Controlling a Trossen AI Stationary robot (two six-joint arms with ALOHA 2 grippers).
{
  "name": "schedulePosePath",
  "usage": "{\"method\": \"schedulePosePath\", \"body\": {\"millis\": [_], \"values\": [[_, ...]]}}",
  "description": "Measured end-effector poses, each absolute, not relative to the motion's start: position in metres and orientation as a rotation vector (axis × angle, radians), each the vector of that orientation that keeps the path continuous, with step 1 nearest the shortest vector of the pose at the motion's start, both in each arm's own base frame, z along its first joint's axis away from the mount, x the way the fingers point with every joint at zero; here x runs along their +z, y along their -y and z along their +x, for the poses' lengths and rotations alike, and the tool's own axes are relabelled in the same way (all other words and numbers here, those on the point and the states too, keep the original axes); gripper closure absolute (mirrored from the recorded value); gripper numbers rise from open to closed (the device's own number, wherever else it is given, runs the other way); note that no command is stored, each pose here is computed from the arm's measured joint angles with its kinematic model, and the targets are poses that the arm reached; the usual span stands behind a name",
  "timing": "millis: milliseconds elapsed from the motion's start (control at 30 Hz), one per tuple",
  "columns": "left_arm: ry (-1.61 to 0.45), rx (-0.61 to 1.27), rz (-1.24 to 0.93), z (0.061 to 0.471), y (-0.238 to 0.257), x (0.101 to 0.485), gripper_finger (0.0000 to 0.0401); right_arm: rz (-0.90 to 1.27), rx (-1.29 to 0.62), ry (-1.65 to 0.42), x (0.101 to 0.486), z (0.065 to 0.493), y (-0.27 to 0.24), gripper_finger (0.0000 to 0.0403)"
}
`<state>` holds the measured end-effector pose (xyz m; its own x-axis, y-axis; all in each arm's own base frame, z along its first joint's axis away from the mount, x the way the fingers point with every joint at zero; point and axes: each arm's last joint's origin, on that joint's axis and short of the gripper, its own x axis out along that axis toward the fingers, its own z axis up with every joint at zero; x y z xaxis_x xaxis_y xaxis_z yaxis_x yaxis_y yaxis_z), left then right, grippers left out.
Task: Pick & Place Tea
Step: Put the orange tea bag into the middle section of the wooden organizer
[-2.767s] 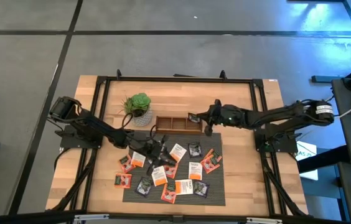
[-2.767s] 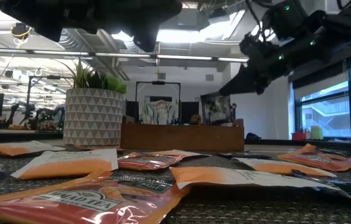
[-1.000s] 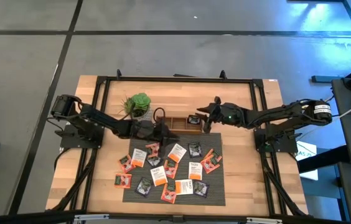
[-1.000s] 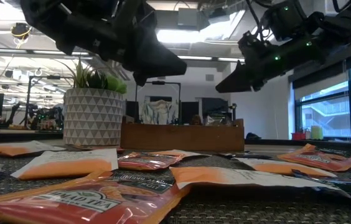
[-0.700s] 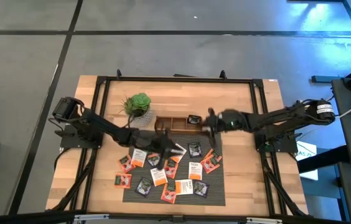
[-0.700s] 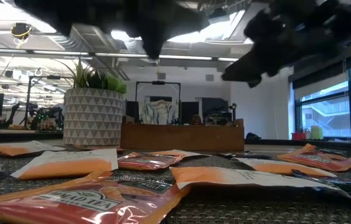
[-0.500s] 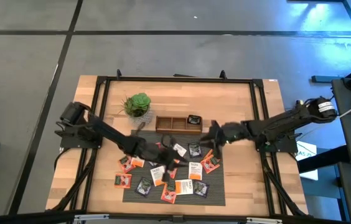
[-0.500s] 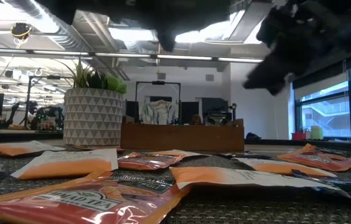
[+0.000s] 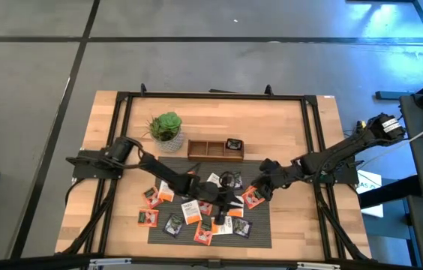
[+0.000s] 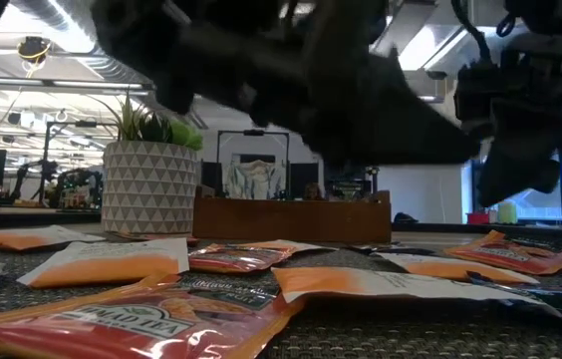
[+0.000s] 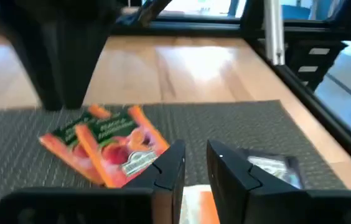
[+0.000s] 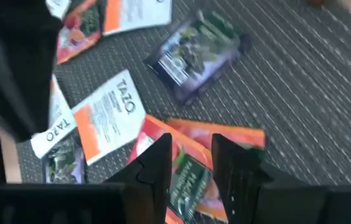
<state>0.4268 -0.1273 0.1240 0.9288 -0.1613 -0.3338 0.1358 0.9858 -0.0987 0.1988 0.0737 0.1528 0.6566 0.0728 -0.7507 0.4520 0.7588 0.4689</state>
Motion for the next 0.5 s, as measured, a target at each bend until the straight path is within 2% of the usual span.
{"method": "schedulePosePath", "body": {"millis": [233, 500], "values": [[-0.369, -0.138, -0.108, 0.44, 0.115, 0.11, 0.0339, 0.78, -0.273, -0.935, 0.148, 0.191, -0.079, 0.0287], [-0.404, -0.108, -0.104, 0.448, 0.107, 0.108, 0.0341, 0.807, -0.269, -0.952, 0.148, 0.187, -0.086, 0.0287]]}}
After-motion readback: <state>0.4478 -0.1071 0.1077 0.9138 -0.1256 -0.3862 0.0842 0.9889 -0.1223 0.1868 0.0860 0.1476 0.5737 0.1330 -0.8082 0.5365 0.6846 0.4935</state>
